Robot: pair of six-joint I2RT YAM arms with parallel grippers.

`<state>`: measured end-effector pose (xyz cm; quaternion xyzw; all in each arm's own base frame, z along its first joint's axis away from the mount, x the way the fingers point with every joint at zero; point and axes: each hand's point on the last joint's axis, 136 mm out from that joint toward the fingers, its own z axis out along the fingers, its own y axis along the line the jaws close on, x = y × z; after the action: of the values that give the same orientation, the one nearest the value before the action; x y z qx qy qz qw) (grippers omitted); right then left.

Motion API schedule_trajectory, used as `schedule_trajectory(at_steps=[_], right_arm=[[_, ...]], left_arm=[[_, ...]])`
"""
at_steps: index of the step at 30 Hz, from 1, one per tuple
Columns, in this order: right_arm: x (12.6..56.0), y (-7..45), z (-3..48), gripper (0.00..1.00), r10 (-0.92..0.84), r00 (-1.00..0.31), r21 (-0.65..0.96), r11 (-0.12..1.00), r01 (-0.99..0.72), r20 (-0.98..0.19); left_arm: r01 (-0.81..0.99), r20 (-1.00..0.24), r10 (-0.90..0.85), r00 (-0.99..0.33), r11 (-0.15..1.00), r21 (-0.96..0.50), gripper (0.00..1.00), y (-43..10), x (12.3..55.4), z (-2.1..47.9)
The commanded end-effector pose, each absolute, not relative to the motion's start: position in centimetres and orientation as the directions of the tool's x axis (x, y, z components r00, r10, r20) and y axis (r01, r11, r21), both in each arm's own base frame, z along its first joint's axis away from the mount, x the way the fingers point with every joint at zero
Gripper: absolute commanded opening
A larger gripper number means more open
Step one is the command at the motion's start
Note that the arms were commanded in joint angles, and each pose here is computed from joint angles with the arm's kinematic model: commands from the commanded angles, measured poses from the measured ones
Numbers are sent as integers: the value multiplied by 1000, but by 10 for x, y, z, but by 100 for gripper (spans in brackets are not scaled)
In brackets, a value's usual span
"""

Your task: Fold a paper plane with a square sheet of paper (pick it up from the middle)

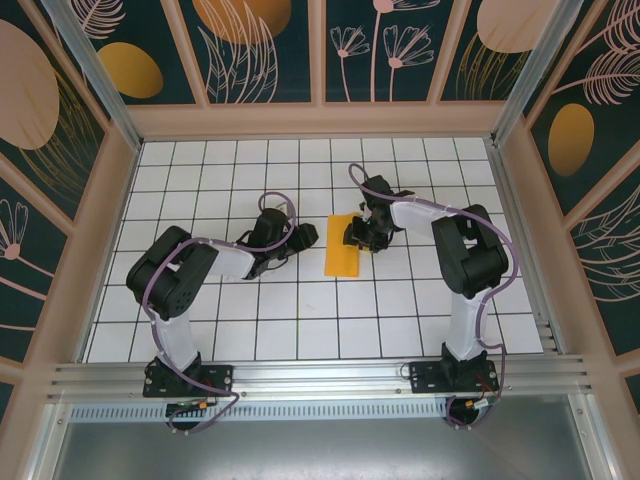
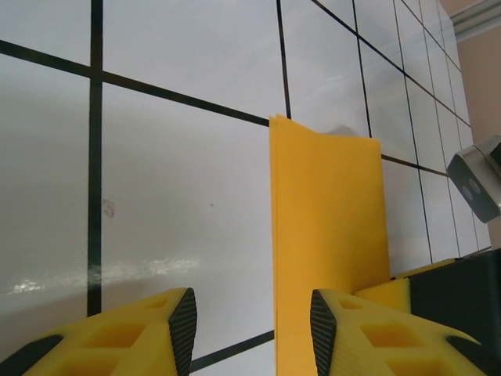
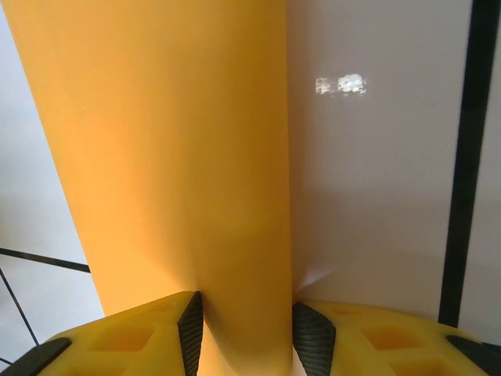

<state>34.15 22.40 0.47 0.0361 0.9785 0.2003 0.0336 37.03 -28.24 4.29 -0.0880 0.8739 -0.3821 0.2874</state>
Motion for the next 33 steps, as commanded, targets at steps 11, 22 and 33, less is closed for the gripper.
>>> schedule_trajectory(at_steps=[11, 22, 33], right_arm=[[294, 166, -96, 44, 35, -995, 96, 994, 44, 94], [295, 164, -98, 44, 40, -994, 83, 995, 48, 101], [291, 163, -102, 45, 30, -993, 78, 996, 40, 115]], left_arm=[[120, -421, -343, -840, 639, -760, 44, -301, 373, 50], [136, -392, -304, -868, 614, -778, 34, -316, 373, 48], [170, -358, -207, -911, 602, -780, 21, -353, 368, 38]])
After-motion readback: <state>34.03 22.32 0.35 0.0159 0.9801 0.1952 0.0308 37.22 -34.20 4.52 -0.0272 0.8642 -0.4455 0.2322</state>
